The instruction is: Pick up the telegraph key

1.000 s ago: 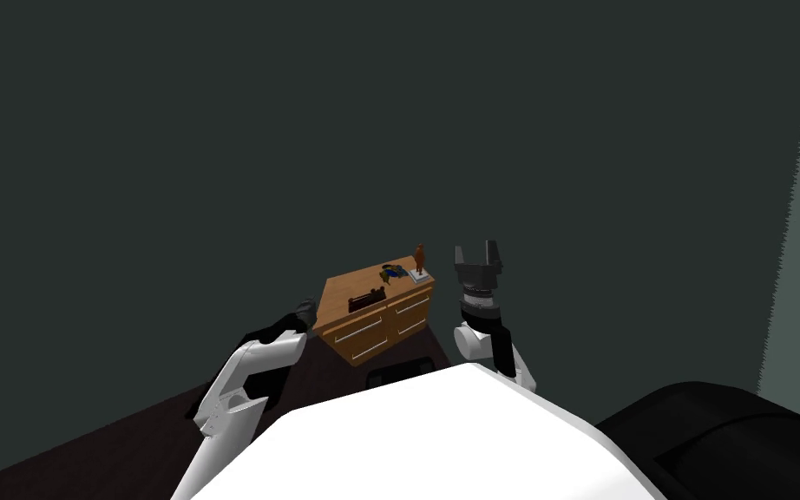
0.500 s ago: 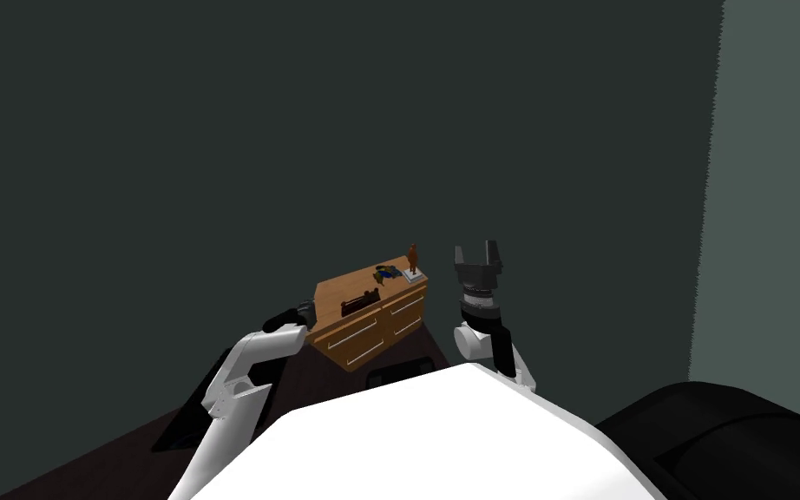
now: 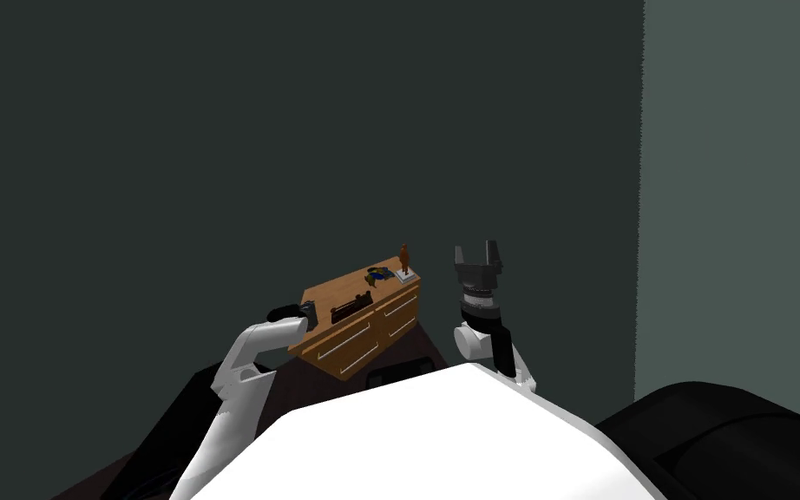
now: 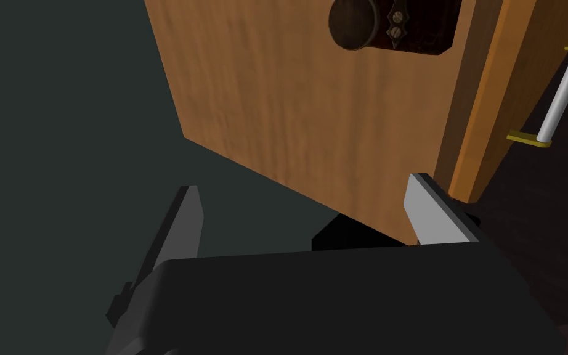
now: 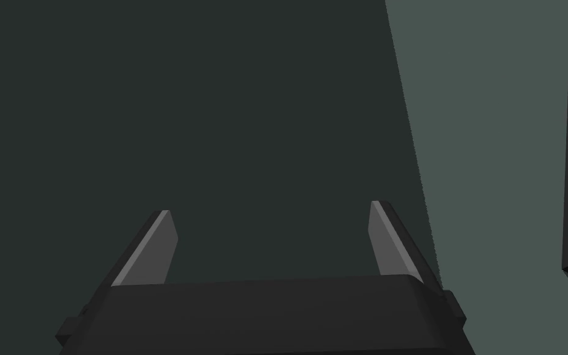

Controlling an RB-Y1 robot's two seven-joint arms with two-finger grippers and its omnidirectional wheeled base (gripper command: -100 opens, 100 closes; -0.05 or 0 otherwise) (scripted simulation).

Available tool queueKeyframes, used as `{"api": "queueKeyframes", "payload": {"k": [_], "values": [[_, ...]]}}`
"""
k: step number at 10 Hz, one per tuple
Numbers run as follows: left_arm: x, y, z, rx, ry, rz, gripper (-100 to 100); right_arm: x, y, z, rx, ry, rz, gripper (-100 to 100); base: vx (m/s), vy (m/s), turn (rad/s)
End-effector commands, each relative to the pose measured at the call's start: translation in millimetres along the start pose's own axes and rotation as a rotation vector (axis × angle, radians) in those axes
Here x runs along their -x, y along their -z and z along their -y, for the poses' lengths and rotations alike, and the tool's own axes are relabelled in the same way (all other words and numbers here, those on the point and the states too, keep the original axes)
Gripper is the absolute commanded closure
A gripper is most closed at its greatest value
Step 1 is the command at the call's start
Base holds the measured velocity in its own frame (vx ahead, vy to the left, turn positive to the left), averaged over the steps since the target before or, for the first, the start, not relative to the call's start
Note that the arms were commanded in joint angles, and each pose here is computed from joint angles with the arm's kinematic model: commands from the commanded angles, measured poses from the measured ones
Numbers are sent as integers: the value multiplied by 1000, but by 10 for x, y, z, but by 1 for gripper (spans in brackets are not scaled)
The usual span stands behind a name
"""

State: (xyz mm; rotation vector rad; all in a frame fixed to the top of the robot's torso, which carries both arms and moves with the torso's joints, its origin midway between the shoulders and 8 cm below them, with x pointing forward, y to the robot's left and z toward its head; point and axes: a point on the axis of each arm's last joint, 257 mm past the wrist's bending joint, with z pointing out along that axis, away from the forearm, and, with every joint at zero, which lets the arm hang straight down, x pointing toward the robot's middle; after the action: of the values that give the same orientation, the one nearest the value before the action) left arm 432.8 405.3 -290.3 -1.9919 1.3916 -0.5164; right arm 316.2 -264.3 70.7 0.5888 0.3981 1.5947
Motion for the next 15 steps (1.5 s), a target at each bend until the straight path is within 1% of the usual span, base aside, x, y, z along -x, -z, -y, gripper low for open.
{"api": "queueKeyframes", "payload": {"k": [1, 2, 3, 4, 5, 6, 7, 8, 9, 11, 12, 15], "values": [[21, 1, -54, 25, 6, 7, -100, 0, 0, 0, 0, 0, 0, 0, 4, -7, 33], [10, -25, -66, 60, 40, 7, -100, 0, 0, 0, 0, 0, 0, 0, 9, -20, -197], [22, -22, -105, 75, 40, 12, -100, 0, 0, 0, 0, 0, 0, 0, 10, -13, -135], [3, -45, -110, 105, 73, 9, -100, 0, 0, 0, 0, 0, 0, 0, 16, -22, -213], [18, -40, -159, 124, 73, 15, -100, 0, 0, 0, 0, 0, 0, 0, 15, -13, -100], [-2, -57, -177, 157, 104, 14, -100, 0, 0, 0, 0, 0, 0, 0, 24, -19, -196], [8, -51, -213, 171, 104, 18, -100, 0, 0, 0, 0, 0, 0, 0, 19, -13, -103], [-12, -64, -246, 206, 132, 18, -100, 0, 0, 0, 0, 0, 0, 0, 20, -20, -176], [-6, -59, -269, 215, 132, 21, -100, 0, 0, 0, 0, 0, 0, 0, 20, -12, -103], [-50, -73, -366, 289, 182, 20, -100, 0, 0, 0, 0, 0, 0, 0, 38, -12, -218], [-43, -65, -394, 299, 181, 24, -100, 0, 0, 0, 0, 0, 0, 0, 39, -4, -88], [-99, -70, -625, 411, 234, 28, -100, 0, 0, 0, 0, 0, 0, 0, 52, -1, -173]]}}
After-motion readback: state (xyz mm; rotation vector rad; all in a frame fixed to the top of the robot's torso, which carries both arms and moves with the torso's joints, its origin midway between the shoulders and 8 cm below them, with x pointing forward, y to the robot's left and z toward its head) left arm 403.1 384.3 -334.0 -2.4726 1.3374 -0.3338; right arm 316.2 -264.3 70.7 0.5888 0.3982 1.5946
